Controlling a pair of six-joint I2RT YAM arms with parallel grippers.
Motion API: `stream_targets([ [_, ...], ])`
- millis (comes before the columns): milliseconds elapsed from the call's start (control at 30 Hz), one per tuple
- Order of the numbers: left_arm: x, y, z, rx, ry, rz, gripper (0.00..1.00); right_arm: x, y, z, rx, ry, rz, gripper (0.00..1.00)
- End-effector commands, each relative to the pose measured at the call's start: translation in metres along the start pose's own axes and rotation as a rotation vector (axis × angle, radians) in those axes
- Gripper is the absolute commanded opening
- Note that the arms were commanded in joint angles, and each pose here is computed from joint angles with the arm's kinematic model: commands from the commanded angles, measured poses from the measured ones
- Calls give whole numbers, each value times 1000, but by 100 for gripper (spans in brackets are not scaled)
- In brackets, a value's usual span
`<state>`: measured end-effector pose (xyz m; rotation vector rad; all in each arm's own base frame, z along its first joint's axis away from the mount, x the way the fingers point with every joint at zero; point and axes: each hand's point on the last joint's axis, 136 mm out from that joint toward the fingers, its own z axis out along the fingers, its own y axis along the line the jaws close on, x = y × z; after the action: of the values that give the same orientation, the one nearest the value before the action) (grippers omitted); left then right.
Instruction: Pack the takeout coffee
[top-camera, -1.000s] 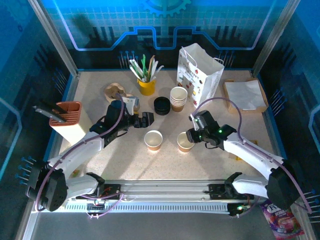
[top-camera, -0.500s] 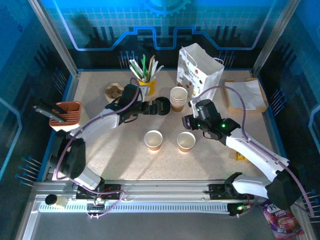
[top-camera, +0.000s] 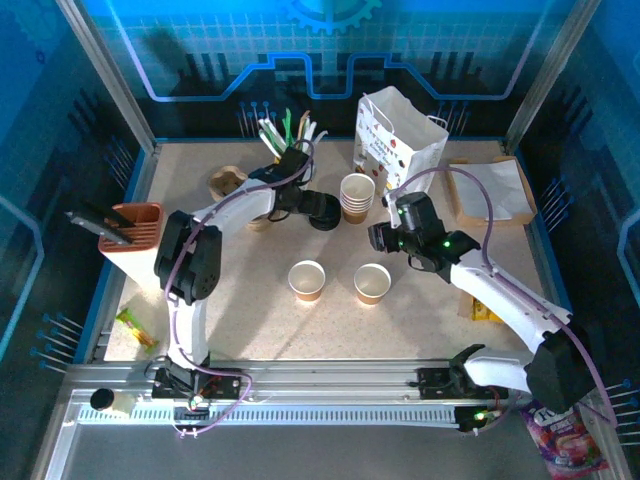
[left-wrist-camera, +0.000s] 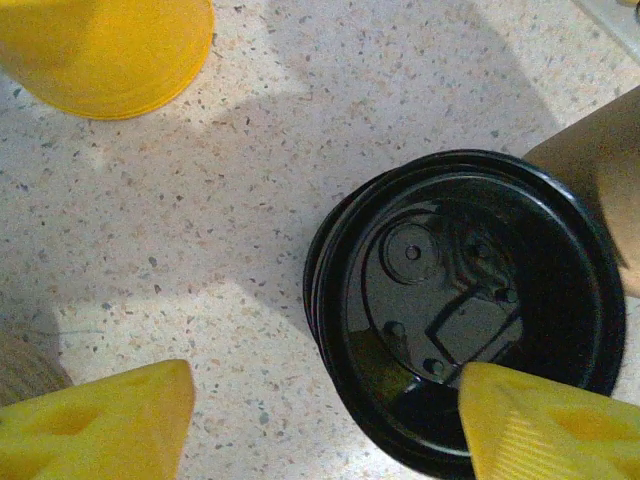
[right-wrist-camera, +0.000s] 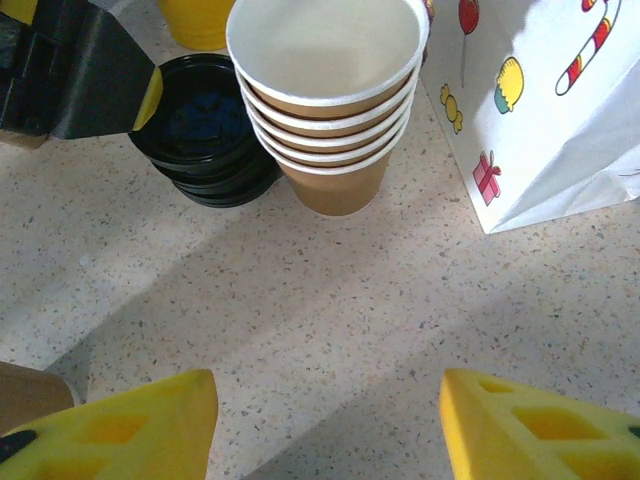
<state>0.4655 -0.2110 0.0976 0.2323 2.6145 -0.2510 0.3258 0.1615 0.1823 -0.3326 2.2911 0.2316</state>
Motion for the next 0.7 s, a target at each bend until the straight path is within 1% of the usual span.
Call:
stream_targets([
  [0,6,3,5,-39,66,53,66,-2,-5,-4,-3,-26,15,62],
  [300,2,0,13,-42,76,78,44,3,-5,-1,-17,-9,37,62],
  [433,3,-3,15,-38,80,86,40,5,-4,1,-26,1,40,62],
  [567,4,-3,16,-37,84,88,31,7,-3,1,-32,7,44,62],
  [667,4,-5,15,-34,83,88,28,8,-3,1,-30,10,43,62],
])
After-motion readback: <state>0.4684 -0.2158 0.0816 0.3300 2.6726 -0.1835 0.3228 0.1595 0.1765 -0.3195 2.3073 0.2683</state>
